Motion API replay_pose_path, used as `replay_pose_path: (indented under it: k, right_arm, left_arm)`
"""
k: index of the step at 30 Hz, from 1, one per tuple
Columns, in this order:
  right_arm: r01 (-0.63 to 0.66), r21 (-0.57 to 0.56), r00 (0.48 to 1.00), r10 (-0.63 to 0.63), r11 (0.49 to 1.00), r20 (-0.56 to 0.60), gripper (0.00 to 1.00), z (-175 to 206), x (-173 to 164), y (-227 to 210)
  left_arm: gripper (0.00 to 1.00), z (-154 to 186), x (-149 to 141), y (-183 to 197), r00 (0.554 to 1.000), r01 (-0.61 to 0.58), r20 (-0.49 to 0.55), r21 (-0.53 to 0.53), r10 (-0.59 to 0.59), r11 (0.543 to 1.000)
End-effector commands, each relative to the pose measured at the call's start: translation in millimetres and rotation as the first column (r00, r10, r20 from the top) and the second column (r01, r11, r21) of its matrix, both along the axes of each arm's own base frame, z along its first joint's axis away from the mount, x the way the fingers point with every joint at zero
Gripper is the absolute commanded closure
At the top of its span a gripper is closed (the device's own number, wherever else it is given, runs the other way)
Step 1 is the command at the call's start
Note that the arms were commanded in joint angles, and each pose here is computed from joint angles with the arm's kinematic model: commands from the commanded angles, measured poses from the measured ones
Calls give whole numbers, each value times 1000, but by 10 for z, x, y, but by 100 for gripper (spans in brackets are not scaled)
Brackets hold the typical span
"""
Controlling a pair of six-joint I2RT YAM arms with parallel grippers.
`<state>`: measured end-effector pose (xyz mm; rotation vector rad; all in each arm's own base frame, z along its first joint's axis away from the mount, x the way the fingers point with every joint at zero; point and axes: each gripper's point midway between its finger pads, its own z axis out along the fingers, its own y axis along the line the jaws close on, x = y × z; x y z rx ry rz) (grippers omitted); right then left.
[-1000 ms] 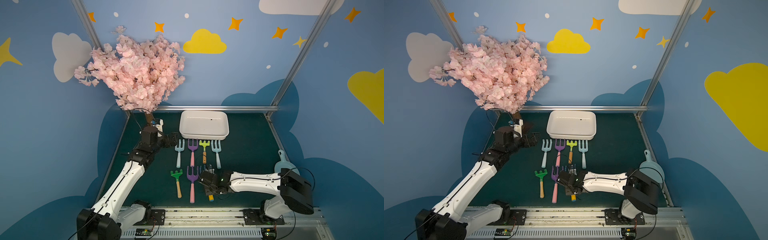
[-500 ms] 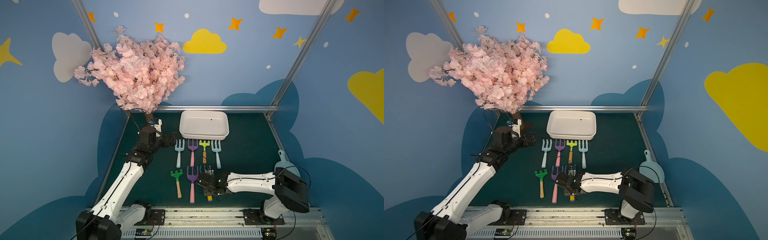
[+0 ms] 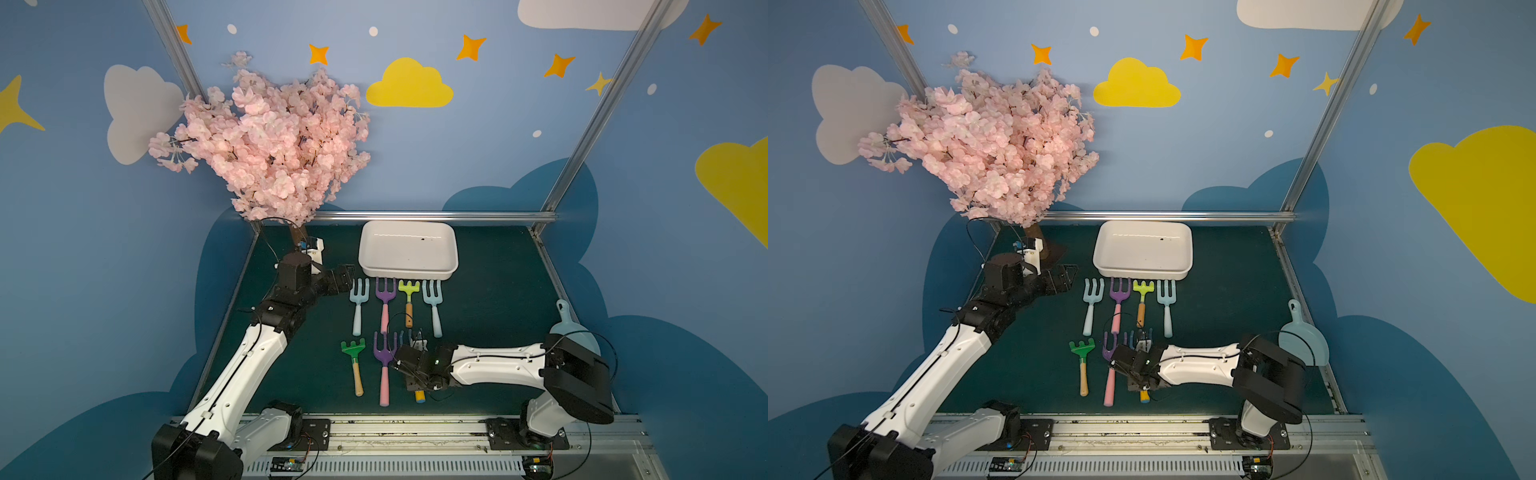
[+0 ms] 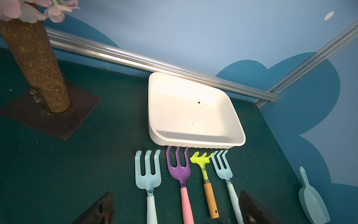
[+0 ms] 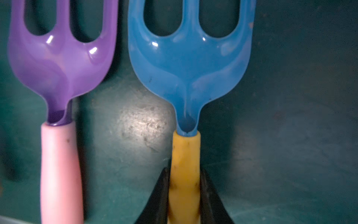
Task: Take the hand rake out of the storage box
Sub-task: Place the rake at the center of the board, then reset both arms
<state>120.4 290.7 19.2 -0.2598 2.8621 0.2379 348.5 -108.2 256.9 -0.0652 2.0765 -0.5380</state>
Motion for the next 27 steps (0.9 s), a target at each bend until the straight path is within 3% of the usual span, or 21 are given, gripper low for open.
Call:
replay_pose_path:
  k: [1, 6, 10, 11, 13, 15, 17, 20, 22, 24, 26, 27]
  right_arm:
    - [-13, 49, 999, 11, 999, 29, 68, 84, 21, 52]
    - [-64, 86, 976, 44, 994, 212, 50, 593, 253, -73]
    - [-107, 86, 900, 60, 990, 433, 14, 1112, 712, -361]
    - [-104, 102, 875, 42, 989, 482, 10, 1235, 865, -463]
    - [-69, 132, 836, -15, 989, 549, 8, 1457, 1131, -731]
    - [11, 118, 763, -85, 993, 641, 6, 1694, 1403, -1152]
    - [97, 88, 648, -130, 991, 751, 5, 1885, 1609, -1580]
    - [152, 110, 508, -173, 982, 844, 4, 1980, 1755, -2004]
    - [168, 107, 465, -175, 980, 868, 4, 1931, 1827, -2204]
    - [260, 118, 457, -230, 958, 859, 4, 1756, 1899, -2477]
    - [338, 170, 461, -320, 926, 828, 4, 1530, 1965, -2710]
    - [337, 178, 473, -330, 924, 817, 4, 1445, 1993, -2743]
  left_arm:
    - [0, 4, -30, 20, 1000, 2, 5, 4, -2, 1000]
    - [0, 2, -53, 192, 997, -79, 26, 49, 77, 996]
    - [0, -36, -174, 532, 965, -237, 138, 100, 223, 966]
    - [0, -100, -209, 618, 956, -271, 149, 133, 251, 953]
    - [0, -265, -250, 786, 942, -331, 127, 208, 310, 920]
    - [0, -486, -267, 888, 940, -338, 71, 307, 333, 890]
    - [0, -678, -302, 964, 926, -362, 26, 336, 376, 869]
    - [0, -870, -280, 908, 941, -338, 136, 330, 310, 881]
    - [0, -982, -286, 942, 928, -357, 237, 345, 288, 868]
    - [0, -1103, -287, 999, 910, -385, 304, 370, 282, 845]
    - [0, -1333, -259, 833, 951, -257, 277, 464, 137, 847]
    - [0, -1381, -211, 816, 956, -243, 267, 479, 124, 843]
